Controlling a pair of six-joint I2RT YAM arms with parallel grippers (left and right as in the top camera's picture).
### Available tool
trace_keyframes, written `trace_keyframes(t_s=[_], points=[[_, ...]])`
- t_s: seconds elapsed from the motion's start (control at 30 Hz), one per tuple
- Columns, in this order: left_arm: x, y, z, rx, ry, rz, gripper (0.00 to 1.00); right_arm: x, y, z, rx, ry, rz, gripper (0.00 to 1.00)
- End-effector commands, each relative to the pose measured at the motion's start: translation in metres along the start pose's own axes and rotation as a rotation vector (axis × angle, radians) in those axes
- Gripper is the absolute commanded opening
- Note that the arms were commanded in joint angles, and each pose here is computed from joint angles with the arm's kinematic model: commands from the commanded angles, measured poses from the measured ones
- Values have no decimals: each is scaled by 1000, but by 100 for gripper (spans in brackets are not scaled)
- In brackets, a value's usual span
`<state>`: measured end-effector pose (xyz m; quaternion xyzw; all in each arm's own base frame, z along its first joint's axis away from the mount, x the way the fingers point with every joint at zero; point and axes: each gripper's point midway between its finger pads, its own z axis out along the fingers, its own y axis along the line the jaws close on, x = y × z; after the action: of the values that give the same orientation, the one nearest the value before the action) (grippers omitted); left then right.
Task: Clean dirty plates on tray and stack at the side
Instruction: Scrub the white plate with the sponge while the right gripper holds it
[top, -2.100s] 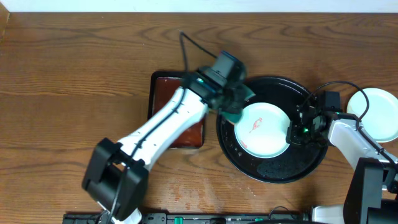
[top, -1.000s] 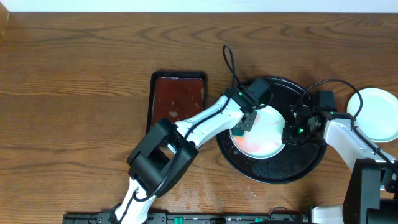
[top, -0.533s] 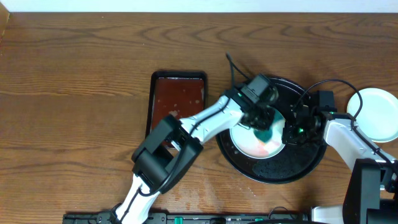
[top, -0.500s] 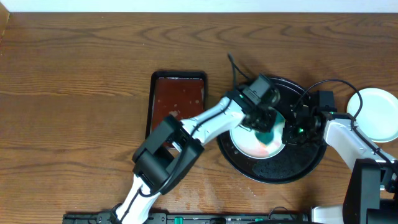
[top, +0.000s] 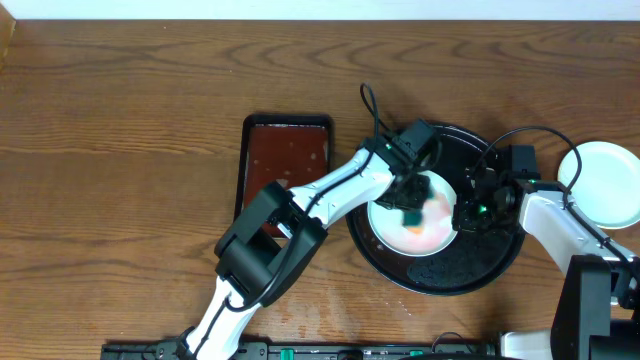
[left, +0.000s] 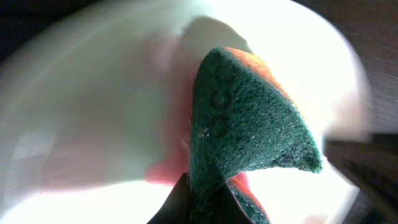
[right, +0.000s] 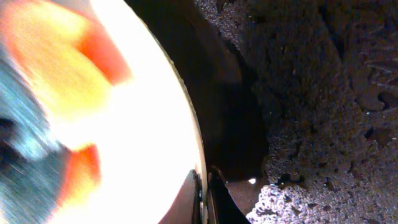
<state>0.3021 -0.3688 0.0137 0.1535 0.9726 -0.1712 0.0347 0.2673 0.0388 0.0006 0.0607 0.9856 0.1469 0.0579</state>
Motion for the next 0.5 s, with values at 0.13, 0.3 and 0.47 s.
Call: trace_keyframes(t_s=[0.13, 0.3, 0.47], points=[[-24, 134, -25, -620, -102, -26, 7, 17, -9, 9, 45, 56, -22, 1], [-7, 116, -15, -529, -23, -22, 8, 15, -9, 9, 44, 50, -23, 1], [13, 42, 11, -148, 93, -24, 7, 13, -8, 9, 44, 42, -4, 1]])
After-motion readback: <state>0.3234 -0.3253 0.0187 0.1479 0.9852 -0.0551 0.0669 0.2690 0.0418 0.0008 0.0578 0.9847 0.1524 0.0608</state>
